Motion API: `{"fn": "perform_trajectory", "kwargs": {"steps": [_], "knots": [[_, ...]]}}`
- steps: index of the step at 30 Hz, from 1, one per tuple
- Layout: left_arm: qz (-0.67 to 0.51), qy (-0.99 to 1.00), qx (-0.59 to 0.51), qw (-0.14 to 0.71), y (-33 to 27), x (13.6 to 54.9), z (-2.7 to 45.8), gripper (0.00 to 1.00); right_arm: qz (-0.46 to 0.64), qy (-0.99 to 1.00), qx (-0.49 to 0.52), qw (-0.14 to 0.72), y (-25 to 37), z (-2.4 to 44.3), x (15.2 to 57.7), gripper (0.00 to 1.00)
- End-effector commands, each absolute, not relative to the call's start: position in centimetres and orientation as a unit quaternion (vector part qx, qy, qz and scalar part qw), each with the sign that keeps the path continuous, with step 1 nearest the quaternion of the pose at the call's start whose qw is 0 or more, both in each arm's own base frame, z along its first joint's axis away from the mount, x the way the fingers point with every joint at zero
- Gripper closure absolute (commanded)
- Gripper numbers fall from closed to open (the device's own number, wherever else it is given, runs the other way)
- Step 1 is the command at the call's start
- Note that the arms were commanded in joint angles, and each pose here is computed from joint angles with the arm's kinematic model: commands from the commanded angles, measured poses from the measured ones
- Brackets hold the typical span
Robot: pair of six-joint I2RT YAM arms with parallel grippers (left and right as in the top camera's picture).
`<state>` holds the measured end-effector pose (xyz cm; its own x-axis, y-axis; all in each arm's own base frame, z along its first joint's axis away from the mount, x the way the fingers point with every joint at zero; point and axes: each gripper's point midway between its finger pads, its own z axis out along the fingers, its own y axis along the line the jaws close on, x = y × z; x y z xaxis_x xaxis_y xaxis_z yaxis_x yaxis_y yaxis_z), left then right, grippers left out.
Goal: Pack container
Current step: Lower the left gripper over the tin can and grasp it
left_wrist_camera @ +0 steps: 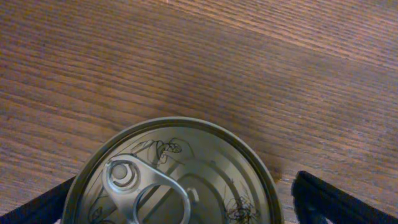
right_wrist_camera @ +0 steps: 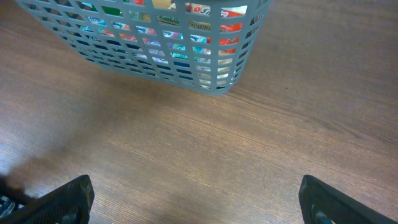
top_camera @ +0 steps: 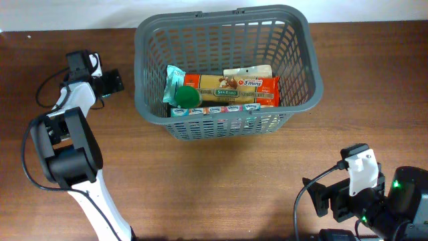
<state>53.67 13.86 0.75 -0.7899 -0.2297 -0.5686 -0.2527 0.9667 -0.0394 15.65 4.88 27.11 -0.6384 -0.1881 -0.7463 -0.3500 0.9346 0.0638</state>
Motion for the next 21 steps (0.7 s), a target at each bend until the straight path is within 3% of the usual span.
{"fn": "perform_trajectory", "kwargs": {"steps": [1,7,21], "knots": [[0.009,0.952,-0.124,0.281,13.4,53.2,-0.5,0.16,0.101,0.901,-0.141,0.397,4.7,27.0,15.8,0.01],[0.008,0.953,-0.124,0.275,13.4,52.9,-0.7,0.33,0.101,0.901,-0.141,0.397,4.7,27.0,15.8,0.01],[0.007,0.955,-0.125,0.269,13.4,53.3,0.5,0.45,0.101,0.901,-0.141,0.397,4.7,27.0,15.8,0.01]]}}
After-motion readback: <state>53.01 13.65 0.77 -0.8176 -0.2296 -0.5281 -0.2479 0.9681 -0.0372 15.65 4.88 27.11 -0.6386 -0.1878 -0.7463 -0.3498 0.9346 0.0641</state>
